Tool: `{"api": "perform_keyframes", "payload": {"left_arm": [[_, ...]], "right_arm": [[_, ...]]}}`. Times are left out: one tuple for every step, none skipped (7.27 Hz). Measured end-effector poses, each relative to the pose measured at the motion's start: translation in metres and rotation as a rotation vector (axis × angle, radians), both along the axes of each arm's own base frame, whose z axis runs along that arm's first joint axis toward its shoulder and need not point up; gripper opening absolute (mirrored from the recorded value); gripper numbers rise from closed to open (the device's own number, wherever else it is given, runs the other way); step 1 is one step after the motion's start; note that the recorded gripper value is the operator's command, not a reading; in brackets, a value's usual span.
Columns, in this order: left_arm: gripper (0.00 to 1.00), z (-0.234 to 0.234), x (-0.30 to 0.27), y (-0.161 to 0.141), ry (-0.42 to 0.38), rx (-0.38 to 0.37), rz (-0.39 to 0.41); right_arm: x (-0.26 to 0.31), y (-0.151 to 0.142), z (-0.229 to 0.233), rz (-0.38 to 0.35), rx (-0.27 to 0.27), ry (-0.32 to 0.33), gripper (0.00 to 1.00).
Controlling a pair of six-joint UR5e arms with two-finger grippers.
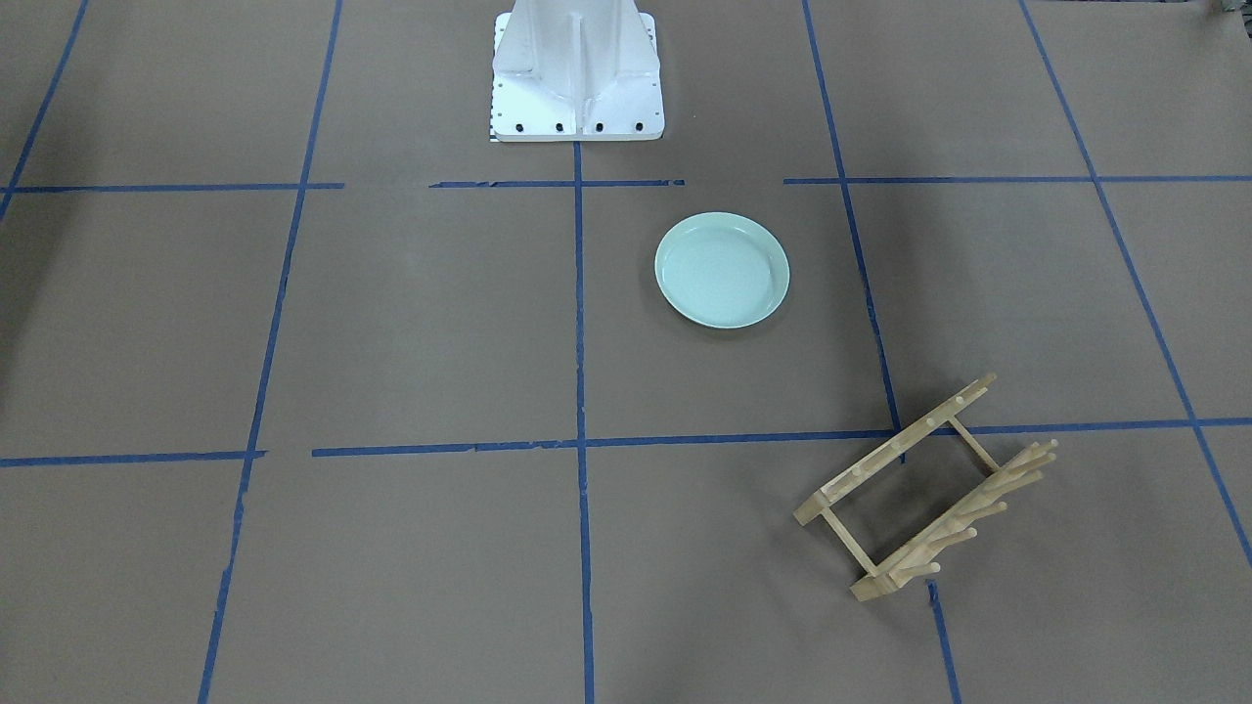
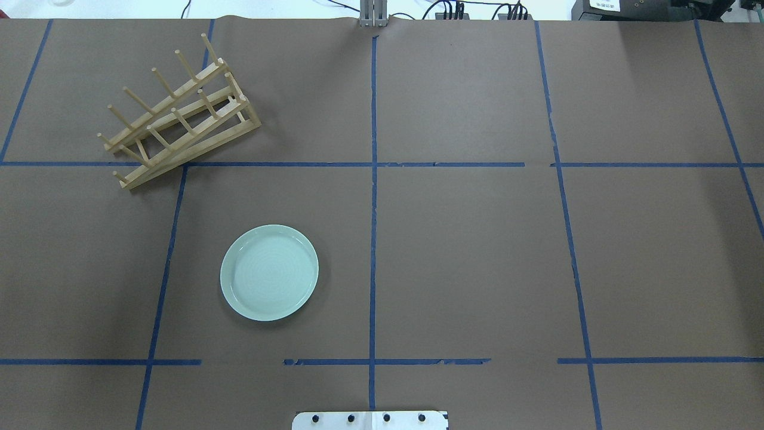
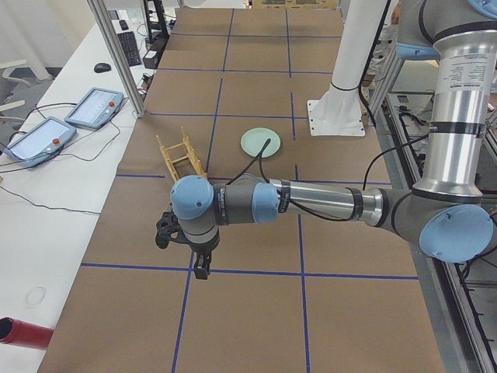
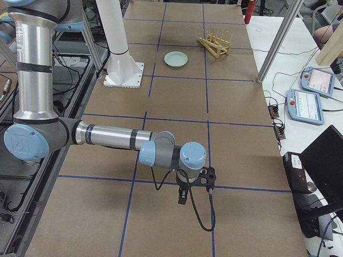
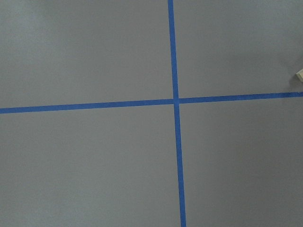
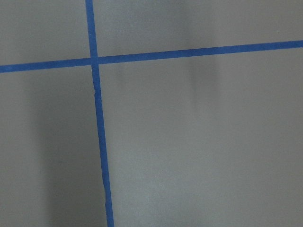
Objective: Place plate on table
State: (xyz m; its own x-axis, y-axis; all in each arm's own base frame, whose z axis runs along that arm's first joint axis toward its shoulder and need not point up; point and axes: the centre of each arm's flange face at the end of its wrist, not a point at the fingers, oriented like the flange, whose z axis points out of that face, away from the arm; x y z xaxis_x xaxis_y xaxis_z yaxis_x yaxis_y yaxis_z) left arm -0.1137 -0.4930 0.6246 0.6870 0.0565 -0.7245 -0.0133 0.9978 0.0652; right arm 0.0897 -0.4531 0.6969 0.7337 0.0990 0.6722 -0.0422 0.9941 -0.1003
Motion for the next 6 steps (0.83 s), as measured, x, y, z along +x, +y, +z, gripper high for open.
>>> {"api": "perform_keyframes", "payload": {"left_arm": [[1.0, 0.0095, 0.0008, 0.0047, 0.002, -0.014, 0.0], [1.0, 0.0169, 0.0018, 0.011, 0.004, -0.024, 0.0], [1.0, 0.0188, 0.0024, 0.0131, 0.004, -0.017, 0.0], [1.0, 0.0181, 0.0024, 0.0116, 0.002, 0.009, -0.001], [1.0, 0.0143, 0.002, 0.0076, -0.004, 0.048, -0.002], [1.0, 0.011, 0.0015, 0.0051, -0.009, 0.069, -0.002]], "right_arm": [[0.0, 0.0, 0.0001, 0.0, 0.0, 0.0, 1.0], [0.0, 0.0, 0.0001, 0.0, 0.0, 0.0, 1.0], [0.0, 0.0, 0.0001, 0.0, 0.0, 0.0, 1.0], [0.0, 0.0, 0.0001, 0.0, 0.0, 0.0, 1.0], [0.0, 0.0, 0.0001, 0.0, 0.0, 0.0, 1.0], [0.0, 0.0, 0.0001, 0.0, 0.0, 0.0, 1.0]]}}
